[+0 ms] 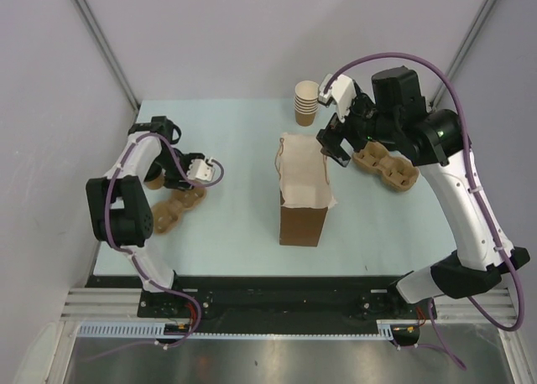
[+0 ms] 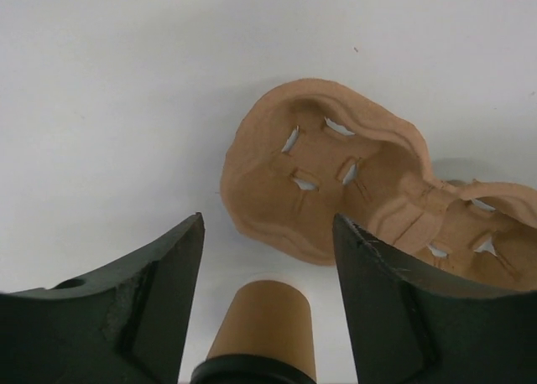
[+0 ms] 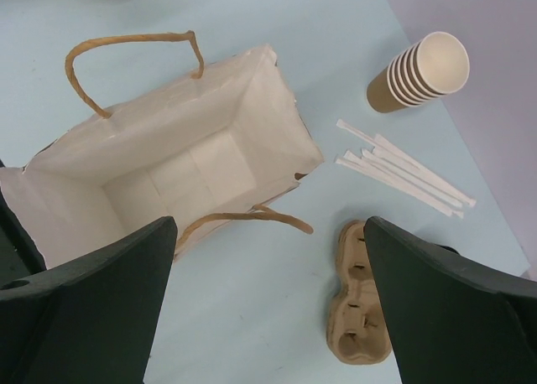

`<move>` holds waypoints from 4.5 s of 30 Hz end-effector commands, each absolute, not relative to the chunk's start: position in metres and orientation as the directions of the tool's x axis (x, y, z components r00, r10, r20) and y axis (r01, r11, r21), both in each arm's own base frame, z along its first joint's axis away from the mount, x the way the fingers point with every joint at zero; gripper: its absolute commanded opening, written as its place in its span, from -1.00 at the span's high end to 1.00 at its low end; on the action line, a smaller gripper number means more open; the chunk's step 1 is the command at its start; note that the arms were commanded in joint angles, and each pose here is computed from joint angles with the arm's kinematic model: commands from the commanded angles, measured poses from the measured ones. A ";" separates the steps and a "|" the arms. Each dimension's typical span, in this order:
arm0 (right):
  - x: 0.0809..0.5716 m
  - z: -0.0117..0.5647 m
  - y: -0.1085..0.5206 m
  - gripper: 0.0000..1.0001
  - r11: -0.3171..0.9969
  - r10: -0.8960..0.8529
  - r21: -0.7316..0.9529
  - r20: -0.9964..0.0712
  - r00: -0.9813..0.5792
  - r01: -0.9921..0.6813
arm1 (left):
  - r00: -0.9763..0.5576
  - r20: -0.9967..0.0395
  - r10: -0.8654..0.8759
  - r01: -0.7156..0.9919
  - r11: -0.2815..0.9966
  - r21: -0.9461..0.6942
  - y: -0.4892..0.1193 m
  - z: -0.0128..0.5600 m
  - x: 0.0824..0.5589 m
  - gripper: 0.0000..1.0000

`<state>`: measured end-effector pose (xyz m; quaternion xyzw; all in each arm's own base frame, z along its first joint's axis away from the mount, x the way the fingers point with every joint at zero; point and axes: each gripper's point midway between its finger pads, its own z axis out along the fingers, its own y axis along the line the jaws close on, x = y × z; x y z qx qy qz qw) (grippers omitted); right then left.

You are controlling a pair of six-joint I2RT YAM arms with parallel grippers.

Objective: Pack the takeout coffee

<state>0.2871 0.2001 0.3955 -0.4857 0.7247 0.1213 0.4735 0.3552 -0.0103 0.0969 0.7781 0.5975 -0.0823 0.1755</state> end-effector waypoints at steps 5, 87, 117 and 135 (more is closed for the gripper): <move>0.294 0.405 0.206 -0.99 0.514 -0.559 -0.275 -0.826 -0.074 -0.813 | 0.352 -0.314 0.882 0.934 -0.311 0.175 -0.019 0.084 0.376 -0.13; 0.394 0.354 0.251 -0.99 0.359 -0.690 -0.341 -0.724 -0.001 -0.869 | 0.063 -0.951 0.304 0.817 0.532 0.224 -0.108 0.434 0.238 1.00; 0.399 0.264 0.247 -0.52 0.203 -0.802 -0.204 -0.596 -0.044 -0.958 | 0.113 -0.965 0.238 0.823 0.521 0.225 -0.117 0.457 0.233 1.00; 0.364 0.312 0.271 1.00 0.444 -0.668 -0.104 -0.700 -0.251 -0.890 | 0.311 -0.949 0.057 0.758 0.588 0.284 -0.131 0.585 0.202 1.00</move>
